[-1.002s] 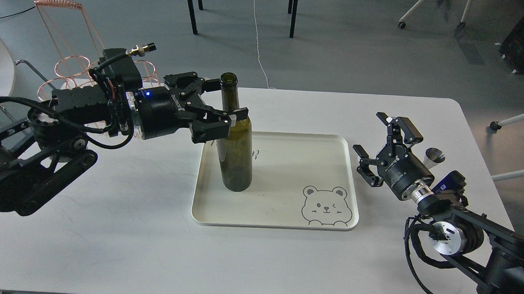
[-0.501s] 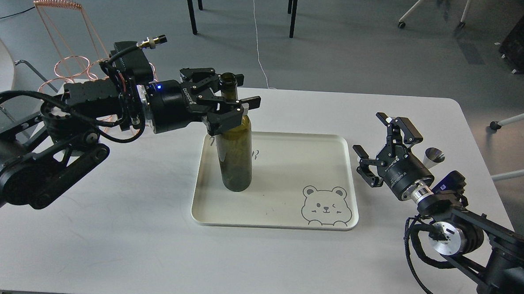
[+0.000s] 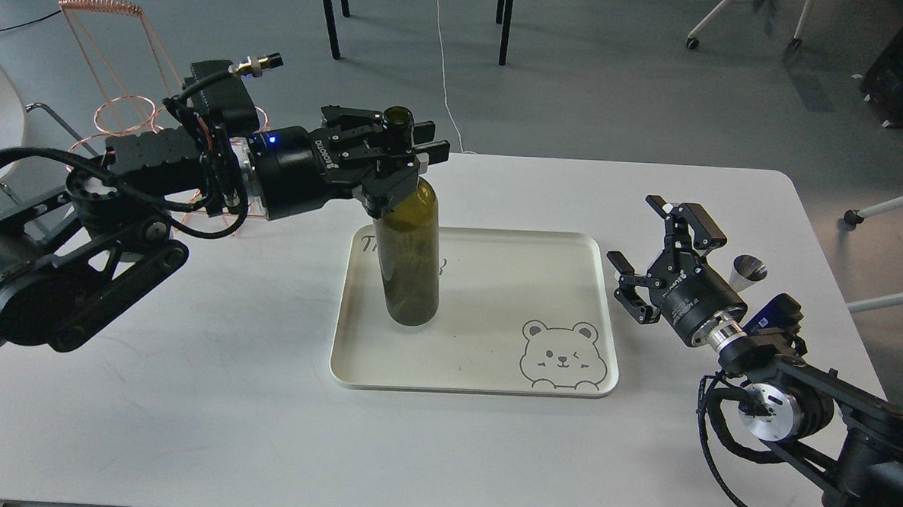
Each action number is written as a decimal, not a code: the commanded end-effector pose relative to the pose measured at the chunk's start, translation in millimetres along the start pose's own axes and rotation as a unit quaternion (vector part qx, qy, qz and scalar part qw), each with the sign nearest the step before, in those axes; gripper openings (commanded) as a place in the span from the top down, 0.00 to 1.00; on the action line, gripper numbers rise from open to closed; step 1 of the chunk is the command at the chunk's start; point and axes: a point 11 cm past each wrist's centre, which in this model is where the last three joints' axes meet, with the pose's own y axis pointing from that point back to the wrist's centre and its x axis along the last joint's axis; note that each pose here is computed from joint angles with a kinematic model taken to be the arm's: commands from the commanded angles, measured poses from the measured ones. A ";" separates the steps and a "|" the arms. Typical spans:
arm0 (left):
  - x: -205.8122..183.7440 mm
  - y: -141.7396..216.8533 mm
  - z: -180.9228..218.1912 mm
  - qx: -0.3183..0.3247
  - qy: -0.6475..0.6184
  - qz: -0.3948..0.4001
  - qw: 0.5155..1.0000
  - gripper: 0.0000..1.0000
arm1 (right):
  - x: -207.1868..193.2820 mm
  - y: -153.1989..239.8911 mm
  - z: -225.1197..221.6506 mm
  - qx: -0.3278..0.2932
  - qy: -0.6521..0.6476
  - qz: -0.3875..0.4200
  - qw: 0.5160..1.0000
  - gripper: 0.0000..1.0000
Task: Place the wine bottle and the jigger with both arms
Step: 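Lift the bottle and carry it over the copper wire rack, then lower the bottle into a slot of the copper rack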
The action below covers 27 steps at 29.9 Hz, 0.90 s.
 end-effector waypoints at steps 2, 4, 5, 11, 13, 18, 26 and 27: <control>64.7 20.1 -21.3 0.025 -0.034 0.016 0.999 0.84 | 0.5 0.7 0.8 -0.001 0.000 0.001 1.000 0.01; 80.8 34.2 -38.6 0.052 -0.021 0.013 0.998 0.84 | 0.6 0.8 0.8 -0.001 0.000 0.002 1.000 0.01; 84.8 42.5 -51.0 0.071 -0.014 0.010 0.997 0.84 | 1.0 1.2 1.4 -0.001 0.000 0.003 1.000 0.01; 98.1 108.3 -119.4 0.202 -0.009 0.000 0.979 0.84 | -0.3 1.8 4.7 -0.004 0.004 0.001 1.000 0.01; 99.5 125.7 -137.6 0.238 -0.006 0.000 0.971 0.84 | -1.3 2.2 6.2 -0.006 0.008 -0.001 1.000 0.01; 96.7 137.0 -156.1 0.272 -0.013 -0.020 0.962 0.84 | 0.1 5.4 10.4 -0.010 0.008 0.001 1.000 0.01; 82.4 128.0 -165.9 0.279 -0.023 -0.024 0.960 0.84 | 1.0 5.9 10.2 -0.010 0.008 0.002 1.000 0.01; 81.4 128.4 -166.7 0.281 -0.022 -0.025 0.959 0.84 | 1.3 6.2 10.4 -0.010 0.008 0.003 1.000 0.01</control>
